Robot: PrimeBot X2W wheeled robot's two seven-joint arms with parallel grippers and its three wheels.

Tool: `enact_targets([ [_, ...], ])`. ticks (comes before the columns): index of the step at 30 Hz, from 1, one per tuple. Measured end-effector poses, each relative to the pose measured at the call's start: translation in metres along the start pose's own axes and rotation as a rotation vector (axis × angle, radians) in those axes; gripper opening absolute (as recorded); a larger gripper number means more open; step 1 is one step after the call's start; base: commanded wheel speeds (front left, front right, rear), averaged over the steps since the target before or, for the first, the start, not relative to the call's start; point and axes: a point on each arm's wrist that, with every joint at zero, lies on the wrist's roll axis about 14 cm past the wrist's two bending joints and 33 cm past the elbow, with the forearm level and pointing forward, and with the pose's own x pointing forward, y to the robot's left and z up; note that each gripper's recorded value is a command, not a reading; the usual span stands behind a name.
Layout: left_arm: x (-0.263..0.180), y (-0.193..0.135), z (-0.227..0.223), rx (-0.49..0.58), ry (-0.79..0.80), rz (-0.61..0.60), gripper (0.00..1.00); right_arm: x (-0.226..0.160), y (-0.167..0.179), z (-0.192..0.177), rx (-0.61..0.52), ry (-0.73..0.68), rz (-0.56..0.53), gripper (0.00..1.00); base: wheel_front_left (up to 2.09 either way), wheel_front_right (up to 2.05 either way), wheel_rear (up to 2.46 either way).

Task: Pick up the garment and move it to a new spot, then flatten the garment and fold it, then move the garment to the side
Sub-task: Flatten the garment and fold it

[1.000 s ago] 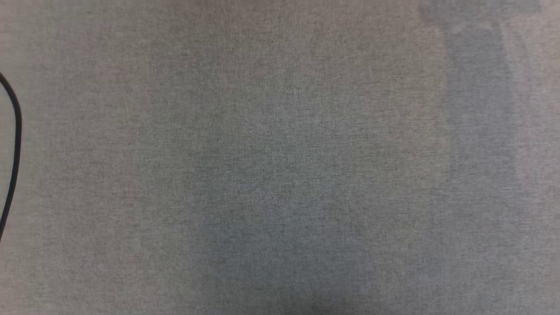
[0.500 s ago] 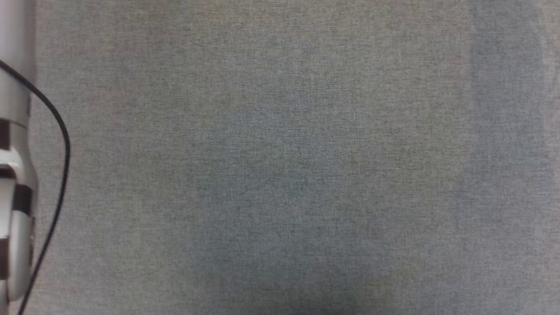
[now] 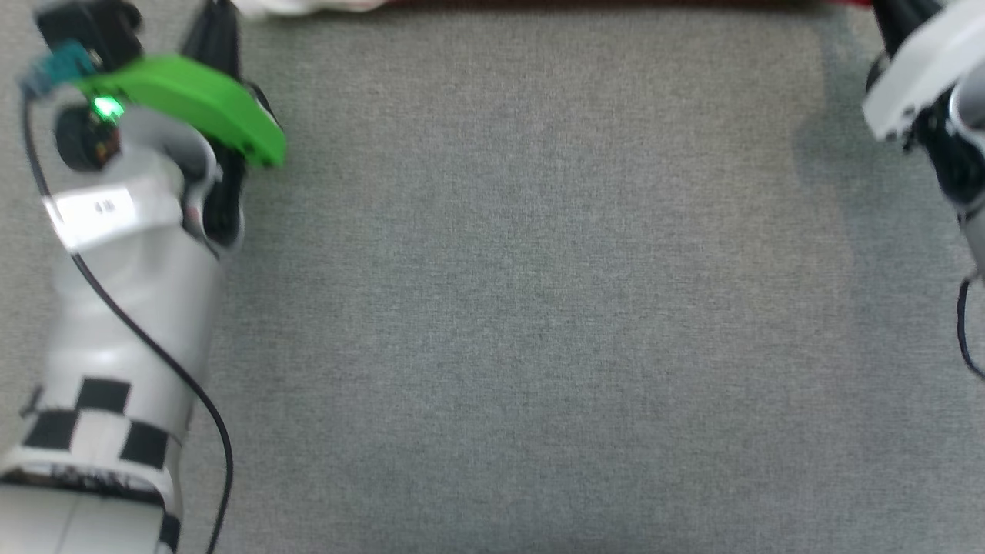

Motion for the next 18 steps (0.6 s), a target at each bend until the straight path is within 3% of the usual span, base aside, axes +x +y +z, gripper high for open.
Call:
enact_targets([
  [6, -0.057, -0.002, -0.019, -0.032, 0.033, 0.0, 0.0, -0.052, -0.001, -0.034, 0.045, 0.068, -0.007, 0.0, 0.0, 0.0, 0.0],
  [18, -0.168, -0.001, -0.031, -0.027, 0.083, 0.043, 0.0, -0.146, 0.008, -0.058, 0.104, 0.087, -0.027, 0.0, 0.0, 0.0, 0.0],
])
